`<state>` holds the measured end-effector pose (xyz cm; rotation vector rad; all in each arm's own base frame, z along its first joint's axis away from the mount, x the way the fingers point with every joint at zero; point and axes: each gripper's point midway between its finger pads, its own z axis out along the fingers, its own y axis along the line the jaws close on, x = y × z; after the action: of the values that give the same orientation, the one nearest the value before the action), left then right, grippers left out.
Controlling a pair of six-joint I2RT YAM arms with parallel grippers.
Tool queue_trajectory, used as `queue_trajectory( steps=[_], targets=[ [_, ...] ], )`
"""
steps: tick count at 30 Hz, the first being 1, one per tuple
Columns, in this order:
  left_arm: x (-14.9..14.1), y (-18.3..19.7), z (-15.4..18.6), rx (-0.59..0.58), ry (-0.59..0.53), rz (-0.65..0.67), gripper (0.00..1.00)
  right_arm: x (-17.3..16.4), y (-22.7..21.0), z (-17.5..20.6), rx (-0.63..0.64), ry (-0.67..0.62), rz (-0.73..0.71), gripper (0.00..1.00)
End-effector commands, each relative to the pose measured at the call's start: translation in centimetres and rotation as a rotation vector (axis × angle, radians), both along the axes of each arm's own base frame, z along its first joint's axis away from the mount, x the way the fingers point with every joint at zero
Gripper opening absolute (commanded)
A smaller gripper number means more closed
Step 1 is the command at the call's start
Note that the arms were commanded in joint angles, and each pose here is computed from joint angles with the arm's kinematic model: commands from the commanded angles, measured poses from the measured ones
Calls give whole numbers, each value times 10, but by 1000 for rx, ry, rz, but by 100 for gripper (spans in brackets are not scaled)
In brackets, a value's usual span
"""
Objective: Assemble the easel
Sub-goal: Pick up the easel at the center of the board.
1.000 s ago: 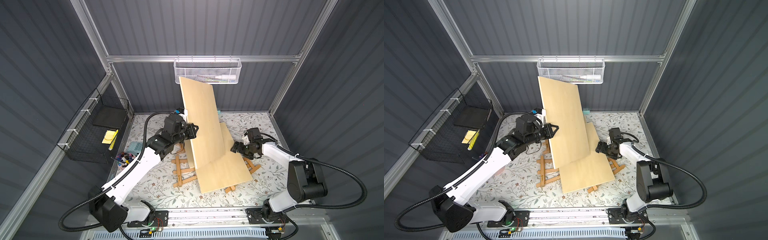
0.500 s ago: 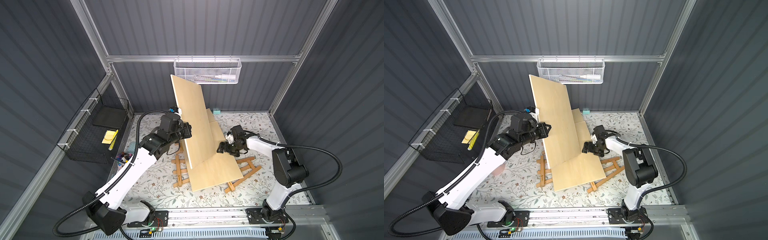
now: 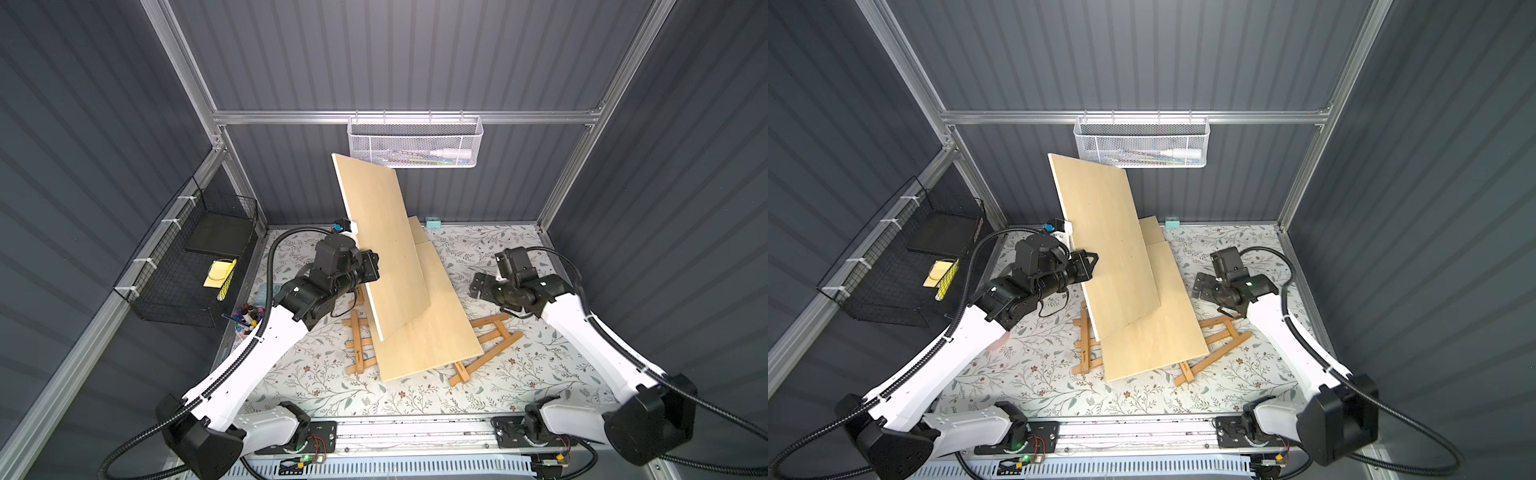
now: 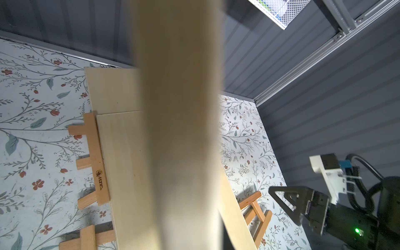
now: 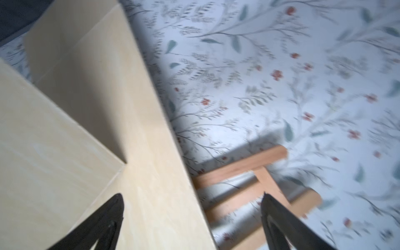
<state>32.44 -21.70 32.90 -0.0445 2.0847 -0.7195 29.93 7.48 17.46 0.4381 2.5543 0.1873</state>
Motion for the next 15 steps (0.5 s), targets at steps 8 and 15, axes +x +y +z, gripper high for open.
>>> queue_trajectory(
  steps=[8,15],
  targets=[
    [15,30,55,-2,-246,152,0,-96,-58,-69,21,422,-270,94],
    [16,34,58,-1,-250,173,0,-84,-49,-110,107,527,-260,76]
  ],
)
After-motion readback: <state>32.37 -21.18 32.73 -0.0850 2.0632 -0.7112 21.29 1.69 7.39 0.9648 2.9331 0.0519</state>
